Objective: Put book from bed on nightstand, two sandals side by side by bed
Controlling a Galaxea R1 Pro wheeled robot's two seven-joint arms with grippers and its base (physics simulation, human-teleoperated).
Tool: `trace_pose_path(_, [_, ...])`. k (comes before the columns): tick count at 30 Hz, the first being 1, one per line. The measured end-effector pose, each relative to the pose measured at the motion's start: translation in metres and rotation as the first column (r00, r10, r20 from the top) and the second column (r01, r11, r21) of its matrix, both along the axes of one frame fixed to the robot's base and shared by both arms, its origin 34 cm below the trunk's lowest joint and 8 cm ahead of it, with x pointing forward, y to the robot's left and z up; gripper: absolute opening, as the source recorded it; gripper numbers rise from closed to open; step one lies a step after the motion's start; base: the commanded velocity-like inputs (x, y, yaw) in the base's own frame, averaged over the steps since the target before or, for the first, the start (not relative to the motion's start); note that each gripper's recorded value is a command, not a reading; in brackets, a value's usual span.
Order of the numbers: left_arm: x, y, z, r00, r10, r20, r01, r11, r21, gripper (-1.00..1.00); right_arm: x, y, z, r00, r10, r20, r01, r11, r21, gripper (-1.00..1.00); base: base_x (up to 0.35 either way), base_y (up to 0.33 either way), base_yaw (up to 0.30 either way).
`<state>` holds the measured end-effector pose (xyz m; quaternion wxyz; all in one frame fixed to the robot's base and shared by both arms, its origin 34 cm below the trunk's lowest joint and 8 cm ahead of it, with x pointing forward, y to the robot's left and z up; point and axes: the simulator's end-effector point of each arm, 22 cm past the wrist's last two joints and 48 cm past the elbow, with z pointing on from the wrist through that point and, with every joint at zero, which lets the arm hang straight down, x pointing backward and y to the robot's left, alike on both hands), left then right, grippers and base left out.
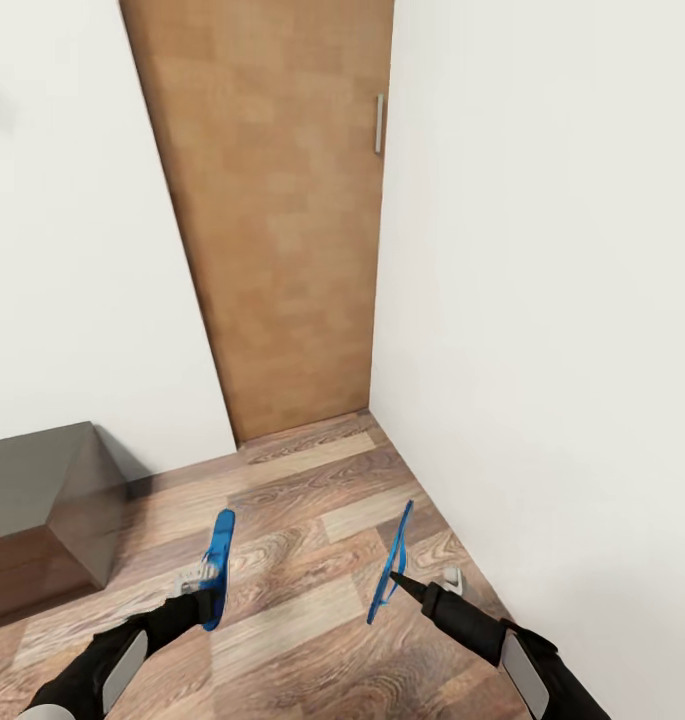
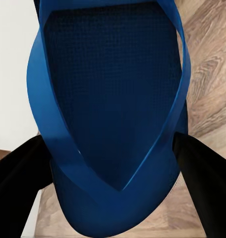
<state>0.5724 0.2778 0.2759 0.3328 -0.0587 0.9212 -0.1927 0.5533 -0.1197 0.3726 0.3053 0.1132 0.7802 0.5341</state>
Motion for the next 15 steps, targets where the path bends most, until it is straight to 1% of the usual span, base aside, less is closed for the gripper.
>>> trace_pose_path(1, [-0.003,-0.001,0.007,0.999,-0.036,0.017,0.036,0.999,-0.039,-1.0,0.001,0.0,0.002,1.0,0.0,0.005,0.0,1.0,0.0,-1.0,0.0,0.0,0.217])
trace_pose_path(2, [-0.009,-0.005,0.014,0.996,-0.084,0.035,0.087,0.992,-0.095,-1.0,0.001,0.0,0.005,1.0,0.0,0.009,0.0,1.0,0.0,-1.0,0.0,0.0,0.217])
trace_pose_path(3, [-0.014,-0.006,0.018,0.993,-0.107,0.043,0.111,0.986,-0.125,-1.0,0.002,0.0,0.007,1.0,0.0,0.013,0.0,1.0,0.0,-1.0,0.0,0.0,0.217])
trace_pose_path(4, [-0.017,-0.006,0.022,0.992,-0.12,0.049,0.126,0.982,-0.144,-1.0,0.002,0.0,0.009,1.0,0.001,0.017,-0.001,1.0,-0.001,-1.0,0.0,0.0,0.217])
trace_pose_path(7, [-0.02,-0.004,0.032,0.988,-0.135,0.07,0.146,0.974,-0.176,-1.0,0.004,0.001,0.015,1.0,0.001,0.03,-0.001,1.0,-0.001,-1.0,0.0,0.0,0.217])
trace_pose_path(9, [-0.02,-0.008,0.042,0.984,-0.153,0.091,0.169,0.965,-0.203,-1.0,0.004,0.0,0.02,0.999,0.0,0.038,0.0,1.0,-0.002,-1.0,0.0,0.0,0.218])
trace_pose_path(11, [-0.022,-0.018,0.054,0.976,-0.182,0.121,0.207,0.948,-0.243,-1.0,0.005,0.0,0.023,0.999,0.0,0.044,0.0,1.0,-0.003,-1.0,0.0,0.0,0.218])
trace_pose_path(12, [-0.024,-0.025,0.062,0.969,-0.203,0.141,0.236,0.933,-0.272,-1.0,0.005,0.001,0.025,0.999,0.001,0.046,-0.001,1.0,-0.004,-1.0,0.0,0.0,0.218])
trace_pose_path(14, [-0.026,-0.031,0.073,0.959,-0.227,0.169,0.269,0.915,-0.3,-1.0,0.006,0.001,0.029,0.999,0.001,0.055,-0.001,1.0,-0.004,-1.0,0.0,0.0,0.218])
trace_pose_path(15, [-0.027,-0.033,0.077,0.956,-0.234,0.177,0.28,0.909,-0.31,-1.0,0.006,0.001,0.031,0.998,0.002,0.059,-0.001,1.0,-0.004,-1.0,0.0,0.0,0.218])
